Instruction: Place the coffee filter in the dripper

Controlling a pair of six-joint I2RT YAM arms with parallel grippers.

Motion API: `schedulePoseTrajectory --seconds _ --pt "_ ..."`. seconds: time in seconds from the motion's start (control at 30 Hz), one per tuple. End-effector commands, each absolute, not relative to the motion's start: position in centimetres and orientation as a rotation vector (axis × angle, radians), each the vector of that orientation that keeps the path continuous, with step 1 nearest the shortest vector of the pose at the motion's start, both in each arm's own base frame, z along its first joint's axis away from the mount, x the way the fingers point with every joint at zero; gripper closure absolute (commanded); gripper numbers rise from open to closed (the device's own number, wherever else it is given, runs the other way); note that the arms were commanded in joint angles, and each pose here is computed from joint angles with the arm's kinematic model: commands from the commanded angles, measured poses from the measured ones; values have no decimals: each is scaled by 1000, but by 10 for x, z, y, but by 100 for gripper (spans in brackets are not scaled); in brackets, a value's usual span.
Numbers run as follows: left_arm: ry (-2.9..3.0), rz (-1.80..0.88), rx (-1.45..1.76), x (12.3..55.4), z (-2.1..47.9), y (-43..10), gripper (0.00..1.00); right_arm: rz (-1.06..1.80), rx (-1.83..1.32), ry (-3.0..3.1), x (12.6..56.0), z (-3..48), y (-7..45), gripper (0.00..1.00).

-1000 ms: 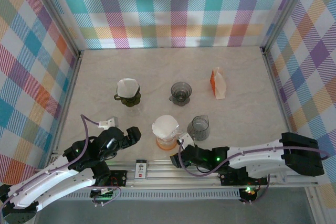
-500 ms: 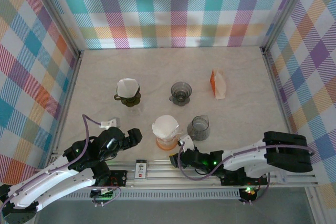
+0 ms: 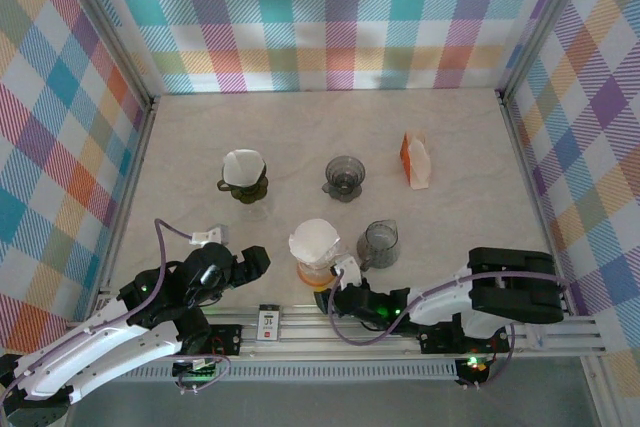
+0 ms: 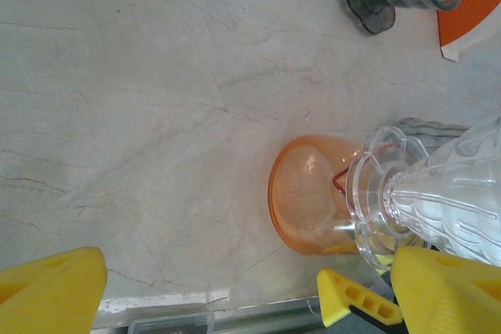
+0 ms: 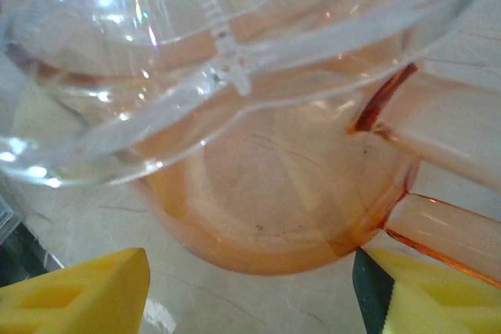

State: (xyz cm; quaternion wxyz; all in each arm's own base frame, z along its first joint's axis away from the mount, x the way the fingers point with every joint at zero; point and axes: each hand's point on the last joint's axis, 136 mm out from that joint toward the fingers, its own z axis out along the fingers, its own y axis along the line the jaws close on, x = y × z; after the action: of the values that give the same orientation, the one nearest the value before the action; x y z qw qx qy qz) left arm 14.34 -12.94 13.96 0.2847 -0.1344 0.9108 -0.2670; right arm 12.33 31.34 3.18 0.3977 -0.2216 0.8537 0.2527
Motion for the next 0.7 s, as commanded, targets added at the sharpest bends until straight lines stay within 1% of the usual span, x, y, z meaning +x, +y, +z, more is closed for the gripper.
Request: schedulePoseTrajectory --seconds 0.0,0.37,0.67 --pt "2431 -735 -363 143 142 -130 7 688 -518 2087 135 51 331 30" --pt "2450 -737 -407 140 130 -127 8 675 -456 2086 171 53 342 31" --pt "2465 -738 -431 136 122 -125 9 668 -375 2109 220 50 356 32"
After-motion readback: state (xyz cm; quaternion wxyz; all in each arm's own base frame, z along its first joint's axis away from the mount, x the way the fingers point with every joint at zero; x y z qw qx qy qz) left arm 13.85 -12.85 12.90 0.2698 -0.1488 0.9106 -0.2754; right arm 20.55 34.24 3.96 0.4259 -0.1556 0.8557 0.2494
